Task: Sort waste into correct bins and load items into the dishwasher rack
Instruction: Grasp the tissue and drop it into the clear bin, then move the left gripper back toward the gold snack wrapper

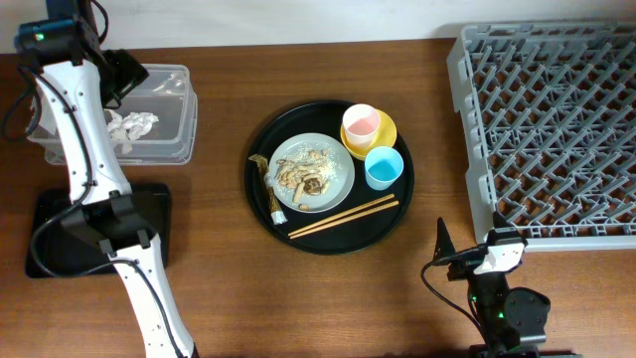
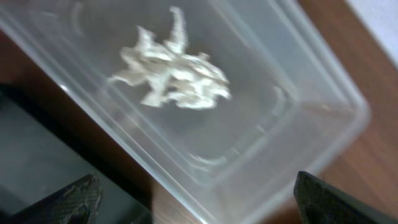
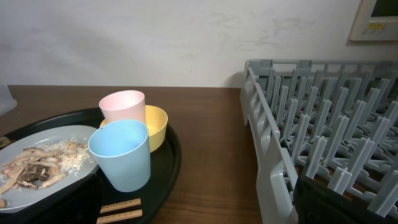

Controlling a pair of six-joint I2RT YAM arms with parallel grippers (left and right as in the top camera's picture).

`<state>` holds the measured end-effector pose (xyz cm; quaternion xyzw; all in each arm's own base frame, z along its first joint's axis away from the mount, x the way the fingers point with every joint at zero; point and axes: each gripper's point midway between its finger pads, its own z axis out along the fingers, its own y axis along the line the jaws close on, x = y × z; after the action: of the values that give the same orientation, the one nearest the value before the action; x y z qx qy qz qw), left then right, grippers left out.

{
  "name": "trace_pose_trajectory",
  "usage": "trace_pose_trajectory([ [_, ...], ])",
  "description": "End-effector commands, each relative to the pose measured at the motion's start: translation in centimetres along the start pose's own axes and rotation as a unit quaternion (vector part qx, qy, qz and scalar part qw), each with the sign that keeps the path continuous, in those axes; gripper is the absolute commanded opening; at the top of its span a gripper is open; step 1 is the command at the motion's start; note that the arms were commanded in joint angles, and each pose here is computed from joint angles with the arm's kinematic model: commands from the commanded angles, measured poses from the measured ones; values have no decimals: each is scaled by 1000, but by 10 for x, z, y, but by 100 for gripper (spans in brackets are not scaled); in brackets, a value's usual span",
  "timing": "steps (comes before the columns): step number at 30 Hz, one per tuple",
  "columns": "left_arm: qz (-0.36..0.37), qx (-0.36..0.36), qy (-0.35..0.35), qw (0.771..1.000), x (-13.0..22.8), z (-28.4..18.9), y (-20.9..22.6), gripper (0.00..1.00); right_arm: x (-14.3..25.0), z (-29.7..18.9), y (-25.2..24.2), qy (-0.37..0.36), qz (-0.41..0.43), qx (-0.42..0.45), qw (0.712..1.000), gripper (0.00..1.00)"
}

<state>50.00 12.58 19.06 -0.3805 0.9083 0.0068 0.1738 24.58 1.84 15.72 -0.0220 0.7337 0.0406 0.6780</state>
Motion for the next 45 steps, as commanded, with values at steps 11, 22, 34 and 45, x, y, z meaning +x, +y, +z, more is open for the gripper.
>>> trace_pose_trajectory([
  [11, 140, 218, -97, 961, 77, -252, -9, 99, 3, 0, 0, 3, 4, 0, 1000, 98],
  [22, 127, 158, -37, 978, 225, -234, 102, 99, 3, 0, 0, 3, 4, 0, 1000, 98],
  [34, 157, 234, -27, 959, 292, -222, 116, 99, 3, 0, 0, 3, 4, 0, 1000, 98],
  [45, 231, 259, 80, 934, 310, -202, 78, 99, 3, 0, 0, 3, 4, 0, 1000, 98],
])
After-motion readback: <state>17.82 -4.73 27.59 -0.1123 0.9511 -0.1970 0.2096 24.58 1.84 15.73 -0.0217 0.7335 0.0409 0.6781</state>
